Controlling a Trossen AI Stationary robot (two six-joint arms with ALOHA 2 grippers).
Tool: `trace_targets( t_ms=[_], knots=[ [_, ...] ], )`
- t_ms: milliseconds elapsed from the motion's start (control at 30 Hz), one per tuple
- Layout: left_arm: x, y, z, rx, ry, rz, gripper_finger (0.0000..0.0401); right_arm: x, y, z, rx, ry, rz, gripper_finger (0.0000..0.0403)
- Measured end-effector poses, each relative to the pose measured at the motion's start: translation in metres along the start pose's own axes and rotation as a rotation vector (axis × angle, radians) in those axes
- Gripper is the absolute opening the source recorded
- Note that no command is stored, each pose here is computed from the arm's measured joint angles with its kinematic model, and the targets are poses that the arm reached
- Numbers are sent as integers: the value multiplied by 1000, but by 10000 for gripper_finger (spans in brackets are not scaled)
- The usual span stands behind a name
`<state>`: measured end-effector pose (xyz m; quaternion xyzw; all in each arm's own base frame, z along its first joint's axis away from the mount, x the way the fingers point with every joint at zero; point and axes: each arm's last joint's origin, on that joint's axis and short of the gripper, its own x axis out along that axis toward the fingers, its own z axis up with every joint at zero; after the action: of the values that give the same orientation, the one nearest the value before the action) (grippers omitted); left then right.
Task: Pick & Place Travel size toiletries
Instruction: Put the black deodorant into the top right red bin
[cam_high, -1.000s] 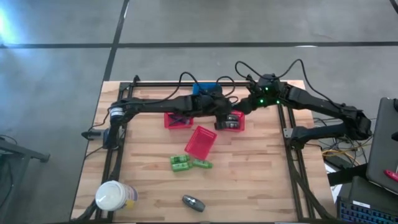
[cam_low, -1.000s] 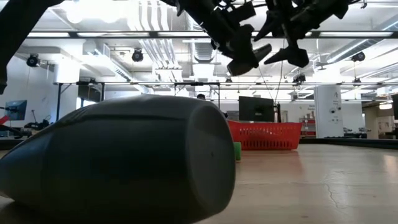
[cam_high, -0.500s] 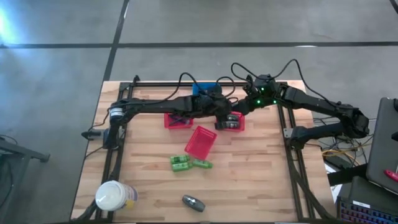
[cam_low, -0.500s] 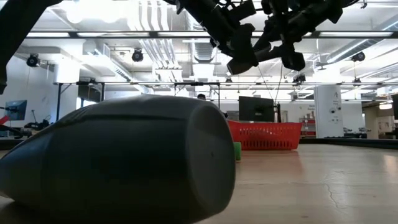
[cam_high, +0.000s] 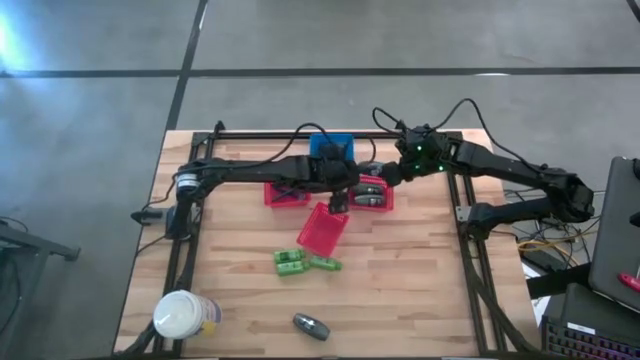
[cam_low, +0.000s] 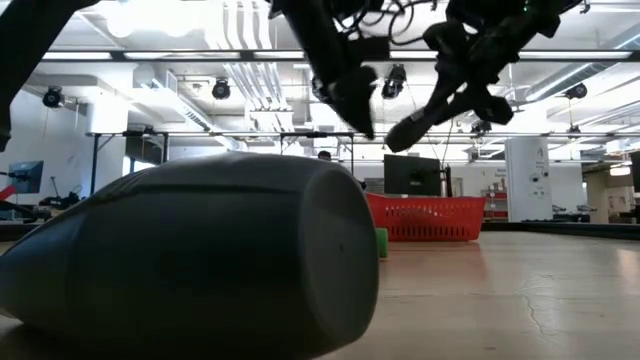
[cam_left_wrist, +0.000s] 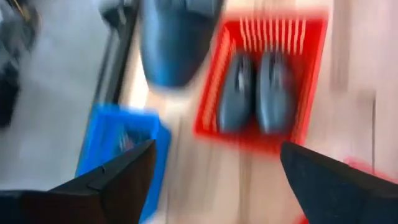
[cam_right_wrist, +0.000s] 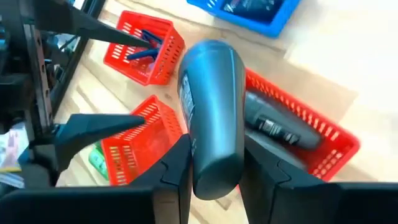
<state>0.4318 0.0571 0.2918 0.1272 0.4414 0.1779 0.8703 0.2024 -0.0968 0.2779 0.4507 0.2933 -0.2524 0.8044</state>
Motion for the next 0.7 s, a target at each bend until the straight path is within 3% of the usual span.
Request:
trace_targets(
  t_ms=[133,333,467,700],
  knots=[
    [-6,-8,-11,-14,100,-44,351,17,-13,-10,107,1,10,93],
    [-42,-20,-24,-46,15,-73,349,44,-41,-34,236,9,82,90],
    [-68,-22,-48,-102,-56,-112,349,52,-50,-44,290,28,132,104],
    [-96,-38,-104,-252,-91,-263,349,60,-67,-59,347,63,64,148]
  ],
)
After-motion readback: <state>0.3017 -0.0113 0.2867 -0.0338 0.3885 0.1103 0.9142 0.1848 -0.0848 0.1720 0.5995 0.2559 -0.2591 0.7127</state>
